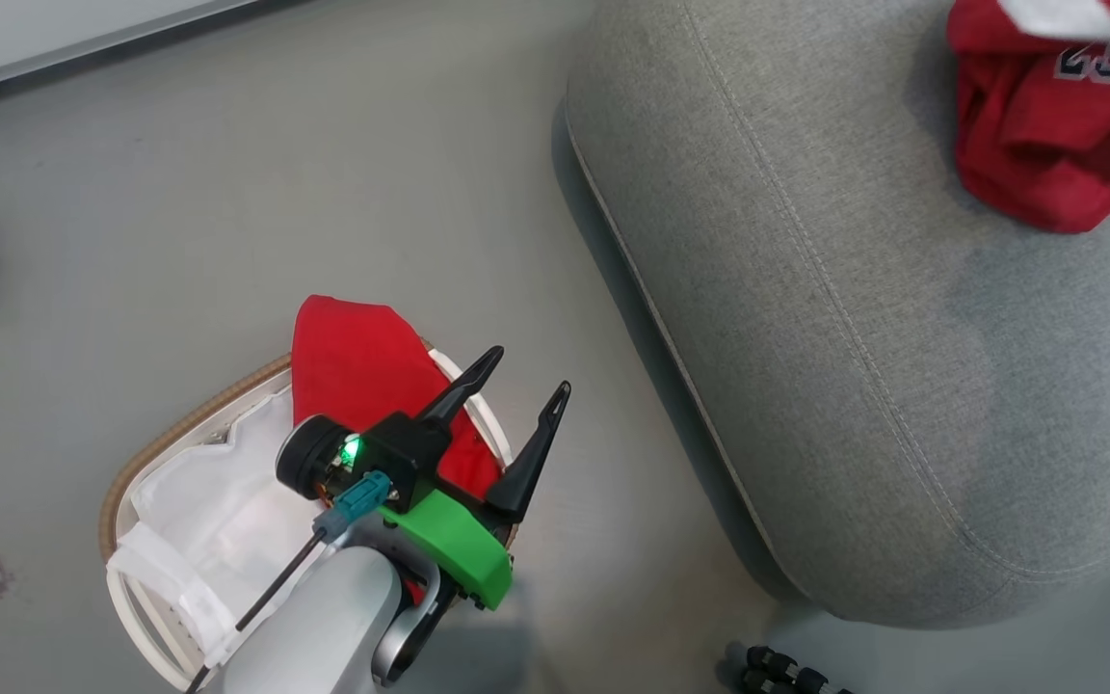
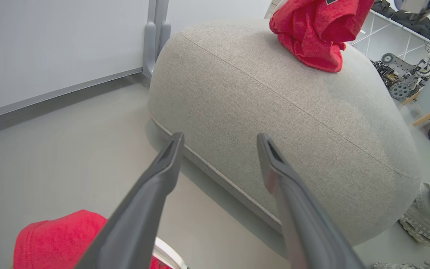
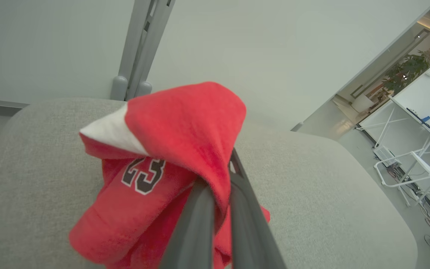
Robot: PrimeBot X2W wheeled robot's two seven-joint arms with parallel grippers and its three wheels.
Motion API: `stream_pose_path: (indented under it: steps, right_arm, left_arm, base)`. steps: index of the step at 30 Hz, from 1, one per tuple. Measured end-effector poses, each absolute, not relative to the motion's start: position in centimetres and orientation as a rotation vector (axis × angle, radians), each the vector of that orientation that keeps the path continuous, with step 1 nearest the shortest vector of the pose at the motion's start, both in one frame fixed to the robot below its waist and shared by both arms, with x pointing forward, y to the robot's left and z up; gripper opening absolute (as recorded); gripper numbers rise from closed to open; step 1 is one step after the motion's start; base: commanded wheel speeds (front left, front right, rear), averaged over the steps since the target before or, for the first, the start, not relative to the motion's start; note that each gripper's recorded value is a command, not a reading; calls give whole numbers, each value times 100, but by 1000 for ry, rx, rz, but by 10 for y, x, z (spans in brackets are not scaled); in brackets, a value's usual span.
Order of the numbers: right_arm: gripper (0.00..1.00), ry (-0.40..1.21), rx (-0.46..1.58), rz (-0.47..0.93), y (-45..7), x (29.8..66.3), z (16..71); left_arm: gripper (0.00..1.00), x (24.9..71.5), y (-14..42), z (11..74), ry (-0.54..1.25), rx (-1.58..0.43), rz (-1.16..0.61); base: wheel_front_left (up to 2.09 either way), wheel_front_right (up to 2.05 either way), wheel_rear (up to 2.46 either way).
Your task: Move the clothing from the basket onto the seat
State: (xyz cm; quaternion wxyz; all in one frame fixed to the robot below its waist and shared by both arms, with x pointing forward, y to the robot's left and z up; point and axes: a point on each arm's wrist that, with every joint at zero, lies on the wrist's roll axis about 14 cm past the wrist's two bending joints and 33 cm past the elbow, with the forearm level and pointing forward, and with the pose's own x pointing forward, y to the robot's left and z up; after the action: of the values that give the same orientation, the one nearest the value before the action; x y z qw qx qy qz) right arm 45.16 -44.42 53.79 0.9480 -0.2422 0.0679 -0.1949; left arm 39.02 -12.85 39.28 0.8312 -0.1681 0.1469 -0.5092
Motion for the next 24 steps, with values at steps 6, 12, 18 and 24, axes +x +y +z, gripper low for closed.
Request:
stream_pose_path:
  steps: [6, 12, 18, 24]
  right_arm:
    - [100, 285, -379, -467, -444, 389, 471]
    - [100, 342, -328, -532, -445, 323, 450]
    - [100, 284, -319, -509, -430, 311, 461]
    - [100, 202, -296, -443, -404, 316, 475]
  left_arm:
    - [100, 390, -129, 395, 313, -352, -1071]
    - [100, 386, -133, 412, 285, -346, -1066]
    - [100, 382, -131, 423, 272, -344, -1036]
    - [100, 378, -122, 433, 259, -344, -987]
  base:
    - [0, 0, 0]
    - [0, 0, 0]
    - [0, 0, 0]
    - [0, 0, 0]
